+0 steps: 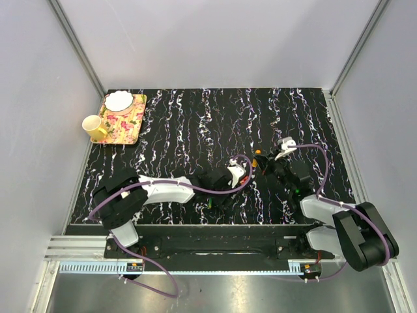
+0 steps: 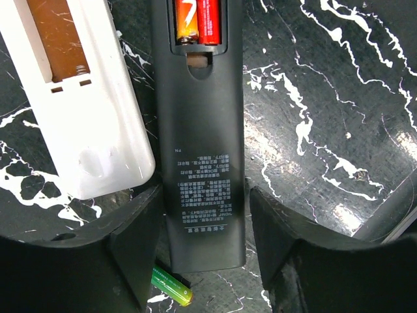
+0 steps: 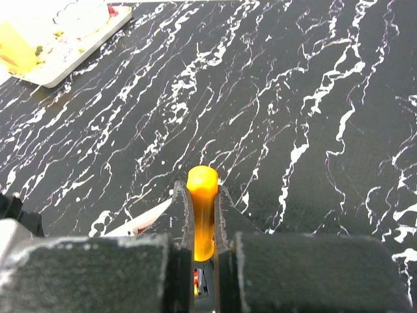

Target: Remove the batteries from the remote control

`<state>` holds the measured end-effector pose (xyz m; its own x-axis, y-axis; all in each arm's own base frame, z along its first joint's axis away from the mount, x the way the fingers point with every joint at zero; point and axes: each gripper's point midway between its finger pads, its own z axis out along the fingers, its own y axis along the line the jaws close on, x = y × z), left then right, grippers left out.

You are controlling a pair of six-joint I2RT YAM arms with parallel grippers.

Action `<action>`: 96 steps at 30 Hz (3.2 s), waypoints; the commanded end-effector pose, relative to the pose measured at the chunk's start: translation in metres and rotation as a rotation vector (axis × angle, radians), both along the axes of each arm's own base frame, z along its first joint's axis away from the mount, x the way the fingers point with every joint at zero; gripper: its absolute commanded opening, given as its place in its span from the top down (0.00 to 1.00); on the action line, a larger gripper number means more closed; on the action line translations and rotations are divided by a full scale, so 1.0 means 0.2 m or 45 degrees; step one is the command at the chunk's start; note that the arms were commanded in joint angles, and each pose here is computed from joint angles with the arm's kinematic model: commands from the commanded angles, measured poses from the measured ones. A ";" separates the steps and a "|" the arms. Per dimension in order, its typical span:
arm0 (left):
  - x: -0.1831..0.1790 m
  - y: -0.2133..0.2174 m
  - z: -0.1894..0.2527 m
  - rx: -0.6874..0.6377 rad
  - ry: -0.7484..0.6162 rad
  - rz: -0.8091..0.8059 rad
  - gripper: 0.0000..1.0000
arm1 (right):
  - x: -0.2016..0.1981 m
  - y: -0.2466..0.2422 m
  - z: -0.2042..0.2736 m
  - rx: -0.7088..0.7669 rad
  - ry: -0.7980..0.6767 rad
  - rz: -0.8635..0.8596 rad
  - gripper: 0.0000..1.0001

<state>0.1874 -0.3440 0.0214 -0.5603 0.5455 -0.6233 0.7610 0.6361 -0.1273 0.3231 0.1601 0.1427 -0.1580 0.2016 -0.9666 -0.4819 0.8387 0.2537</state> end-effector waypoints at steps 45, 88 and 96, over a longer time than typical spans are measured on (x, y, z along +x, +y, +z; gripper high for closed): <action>0.05 -0.08 0.02 -0.077 0.061 0.014 0.62 | -0.05 0.07 -0.06 0.152 0.173 0.064 1.00; 0.08 -0.01 -0.10 0.026 0.141 0.077 1.00 | 0.09 -0.15 0.13 0.040 -0.040 -0.217 1.00; 0.07 0.00 -0.11 0.028 0.148 0.073 1.00 | 0.12 -0.14 0.10 0.026 -0.109 -0.211 1.00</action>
<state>0.2032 -0.3548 0.0217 -0.6278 0.5044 -0.5928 0.7246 0.6569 -0.2085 0.3366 0.1376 0.1429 -0.1536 0.2491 -0.9562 -0.3614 0.8865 0.2890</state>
